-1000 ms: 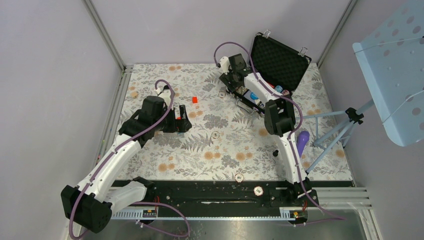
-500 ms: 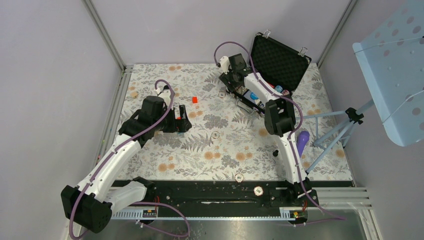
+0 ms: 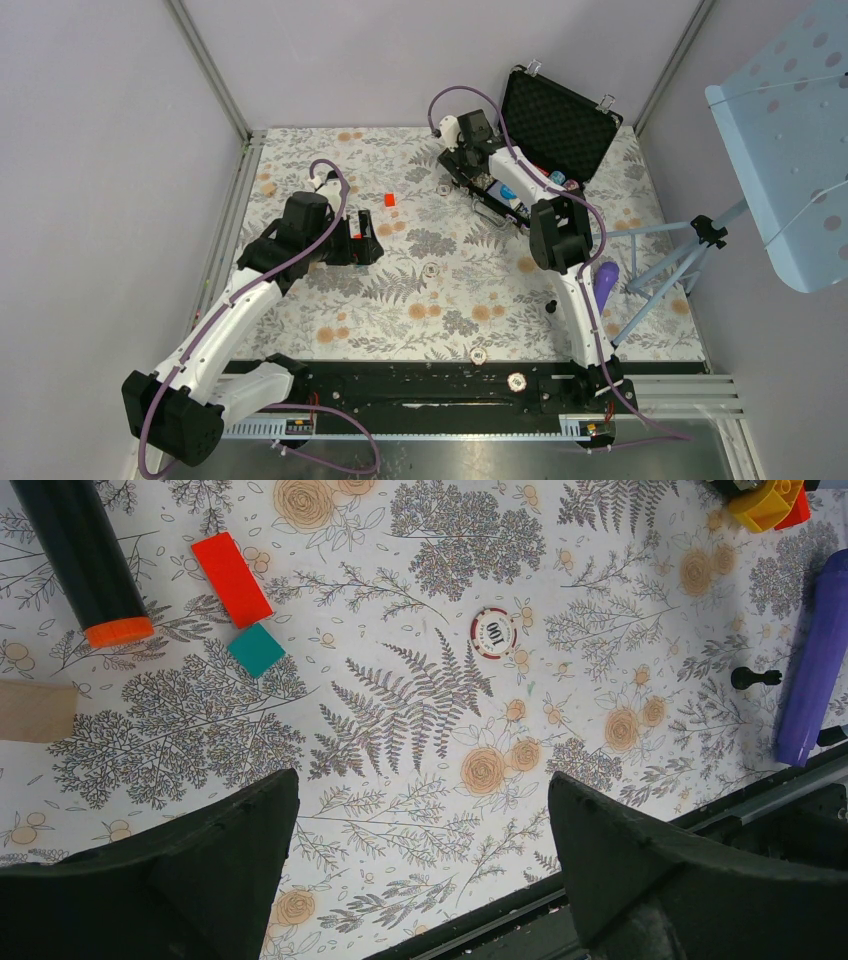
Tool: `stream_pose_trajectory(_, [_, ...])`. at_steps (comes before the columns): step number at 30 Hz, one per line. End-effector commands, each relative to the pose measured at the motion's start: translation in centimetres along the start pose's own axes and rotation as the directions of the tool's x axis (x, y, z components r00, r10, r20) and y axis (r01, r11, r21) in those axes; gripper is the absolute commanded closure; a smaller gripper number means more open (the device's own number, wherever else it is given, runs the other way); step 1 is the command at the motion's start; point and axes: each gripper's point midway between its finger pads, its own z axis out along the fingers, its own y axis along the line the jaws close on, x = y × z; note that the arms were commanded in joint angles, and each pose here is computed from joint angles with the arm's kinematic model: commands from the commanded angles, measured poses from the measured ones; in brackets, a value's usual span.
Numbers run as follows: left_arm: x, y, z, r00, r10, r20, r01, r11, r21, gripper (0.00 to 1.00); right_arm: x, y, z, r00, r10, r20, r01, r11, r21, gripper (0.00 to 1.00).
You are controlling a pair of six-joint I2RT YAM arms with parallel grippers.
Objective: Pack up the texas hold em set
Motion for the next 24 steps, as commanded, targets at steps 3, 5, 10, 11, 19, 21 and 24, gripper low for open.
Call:
stream_pose_trajectory(3, [-0.7,-0.3,0.2,1.0,0.005,0.026,-0.005,1.0,0.022,0.06,-2.1,-2.1,-2.7,0.999,-0.012,0.038,0.009,0.997,0.077,0.26])
stream_pose_trajectory(5, [-0.7,-0.3,0.2,1.0,0.005,0.026,-0.005,1.0,0.021,0.06,-1.6,-2.8,-2.6,1.0,-0.023,0.011,0.021,0.993,0.117,0.26])
stream_pose_trajectory(10, [-0.7,-0.3,0.2,1.0,0.004,0.027,-0.005,1.0,0.02,0.06,-0.6,-4.8,-2.4,0.998,-0.042,-0.051,0.053,0.973,0.225,0.26])
stream_pose_trajectory(11, [-0.7,-0.3,0.2,1.0,0.005,0.026,-0.005,1.0,0.02,0.06,-0.5,-5.1,-2.4,0.997,-0.043,-0.057,0.056,0.968,0.243,0.26])
stream_pose_trajectory(19, [-0.6,-0.3,0.3,1.0,0.004,0.022,-0.004,1.0,0.019,0.06,-1.2,-6.6,-3.1,0.999,-0.032,-0.043,0.044,0.946,0.32,0.26])
stream_pose_trajectory(21, [-0.7,-0.3,0.3,1.0,0.004,0.025,-0.004,1.0,0.02,0.06,-1.5,-6.8,-3.3,0.999,-0.03,-0.035,0.039,0.945,0.324,0.25])
stream_pose_trajectory(24, [-0.7,-0.3,0.3,1.0,0.004,0.024,-0.004,1.0,0.019,0.06,-2.0,-6.8,-3.6,1.0,-0.021,-0.011,0.024,0.947,0.32,0.25])
